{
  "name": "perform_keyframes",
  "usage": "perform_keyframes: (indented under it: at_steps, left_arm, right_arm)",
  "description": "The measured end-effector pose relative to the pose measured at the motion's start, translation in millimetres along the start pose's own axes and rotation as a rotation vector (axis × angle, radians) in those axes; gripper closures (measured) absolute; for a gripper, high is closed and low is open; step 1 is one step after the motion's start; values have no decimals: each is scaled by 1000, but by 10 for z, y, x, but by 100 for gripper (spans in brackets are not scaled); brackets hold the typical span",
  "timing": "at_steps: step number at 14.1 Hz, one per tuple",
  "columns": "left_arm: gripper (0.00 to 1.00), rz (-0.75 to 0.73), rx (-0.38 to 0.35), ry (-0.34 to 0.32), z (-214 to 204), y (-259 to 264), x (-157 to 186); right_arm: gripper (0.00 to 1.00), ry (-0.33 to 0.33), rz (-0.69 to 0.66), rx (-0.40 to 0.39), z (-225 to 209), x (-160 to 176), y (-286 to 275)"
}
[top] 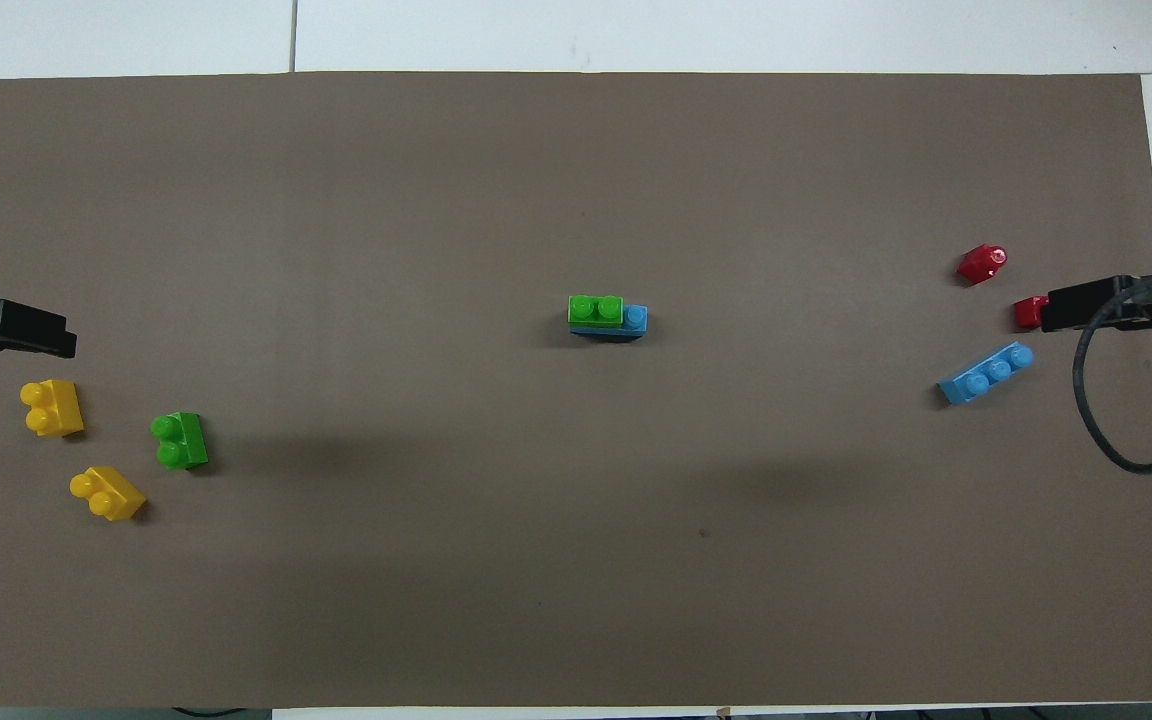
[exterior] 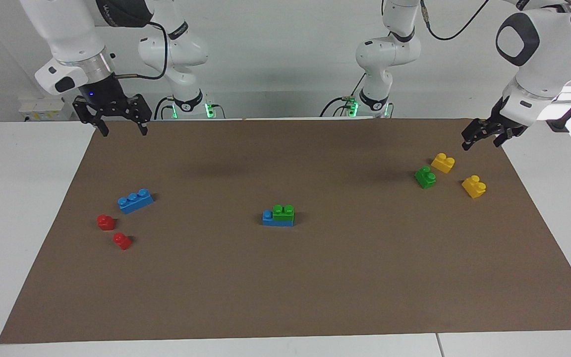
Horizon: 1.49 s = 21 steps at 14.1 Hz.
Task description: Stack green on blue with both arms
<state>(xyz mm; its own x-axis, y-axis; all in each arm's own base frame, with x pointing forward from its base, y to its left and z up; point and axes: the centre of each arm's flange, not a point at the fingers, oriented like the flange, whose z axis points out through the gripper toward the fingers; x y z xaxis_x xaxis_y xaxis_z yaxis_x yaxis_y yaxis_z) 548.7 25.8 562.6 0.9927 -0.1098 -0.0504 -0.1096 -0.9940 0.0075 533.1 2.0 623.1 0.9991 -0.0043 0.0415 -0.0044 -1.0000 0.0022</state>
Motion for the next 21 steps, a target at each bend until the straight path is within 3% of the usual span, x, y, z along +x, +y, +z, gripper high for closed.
perform_keyframes:
  at_steps: [3, 7, 14, 21]
  left_arm:
    - [0, 29, 3, 12, -50, 150, 31]
    - [0, -10, 13, 90, -198, 178, 106]
    - [0, -21, 12, 96, -268, 205, 83]
    - [0, -21, 8, 54, -271, 219, 9]
  right_arm:
    - [0, 2, 0, -1, -5, 60, 2]
    - [0, -1, 5, -2, -25, 59, 29]
    - [0, -17, 21, -2, -5, 46, 110]
    - [0, -20, 21, -2, -1, 44, 111]
